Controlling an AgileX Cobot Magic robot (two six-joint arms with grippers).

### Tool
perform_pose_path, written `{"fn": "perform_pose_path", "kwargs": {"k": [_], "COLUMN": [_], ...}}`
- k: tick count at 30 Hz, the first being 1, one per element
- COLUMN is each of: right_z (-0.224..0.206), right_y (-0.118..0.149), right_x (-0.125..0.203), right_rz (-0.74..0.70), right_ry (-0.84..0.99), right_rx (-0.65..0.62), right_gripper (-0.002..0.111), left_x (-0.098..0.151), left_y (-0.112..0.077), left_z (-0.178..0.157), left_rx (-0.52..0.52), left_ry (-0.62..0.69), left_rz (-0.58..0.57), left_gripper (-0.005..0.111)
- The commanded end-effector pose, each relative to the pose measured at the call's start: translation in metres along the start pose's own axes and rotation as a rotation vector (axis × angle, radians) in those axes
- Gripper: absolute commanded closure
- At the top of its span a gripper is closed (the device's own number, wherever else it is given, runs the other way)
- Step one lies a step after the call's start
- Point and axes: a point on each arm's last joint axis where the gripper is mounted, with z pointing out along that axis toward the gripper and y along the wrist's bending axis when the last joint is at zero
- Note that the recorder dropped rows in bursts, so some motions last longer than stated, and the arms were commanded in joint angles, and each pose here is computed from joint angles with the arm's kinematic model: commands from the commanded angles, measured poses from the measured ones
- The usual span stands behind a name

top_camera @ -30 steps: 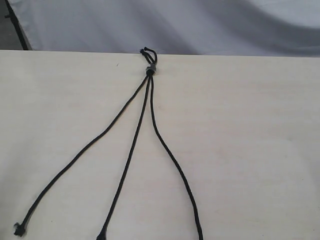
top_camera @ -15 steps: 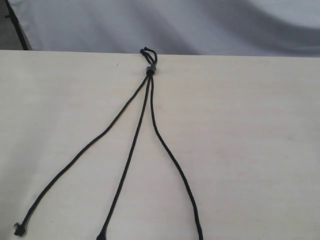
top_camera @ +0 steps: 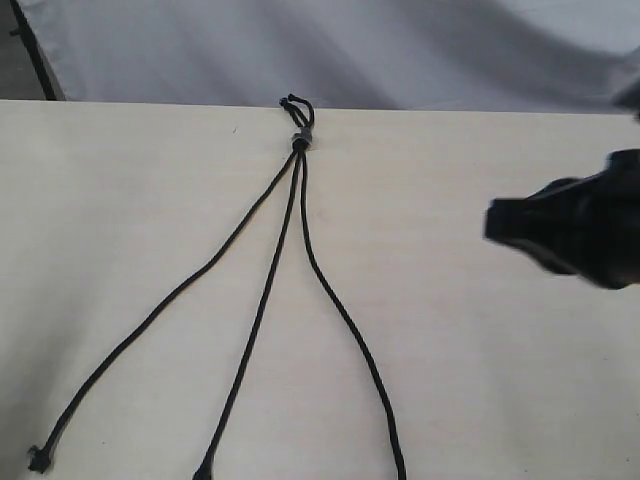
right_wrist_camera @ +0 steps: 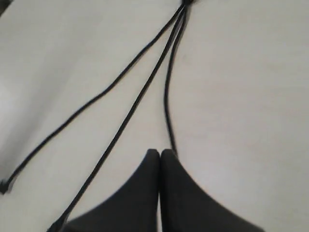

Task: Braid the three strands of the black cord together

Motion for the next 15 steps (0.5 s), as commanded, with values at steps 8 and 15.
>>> {"fn": "perform_pose_path", "kwargs": {"k": [8, 15], "right_z": [0.131, 0.195], "right_y": [0.095, 0.140], "right_x": [0.034, 0.046], "right_rz": [-0.215, -0.289], "right_ry": [0.351, 0.595], "right_rx": [-0.152, -0.164], "right_gripper": [0.103, 0.083], "left_x": [0.049, 0.052], "left_y": [0.002, 0.003], "left_z": [0.069, 0.074], "left_rx": [-0.008, -0.012], "left_ry": [0.230, 0.249], "left_rz": [0.123, 0.119], "left_gripper": [0.107, 0.107]}}
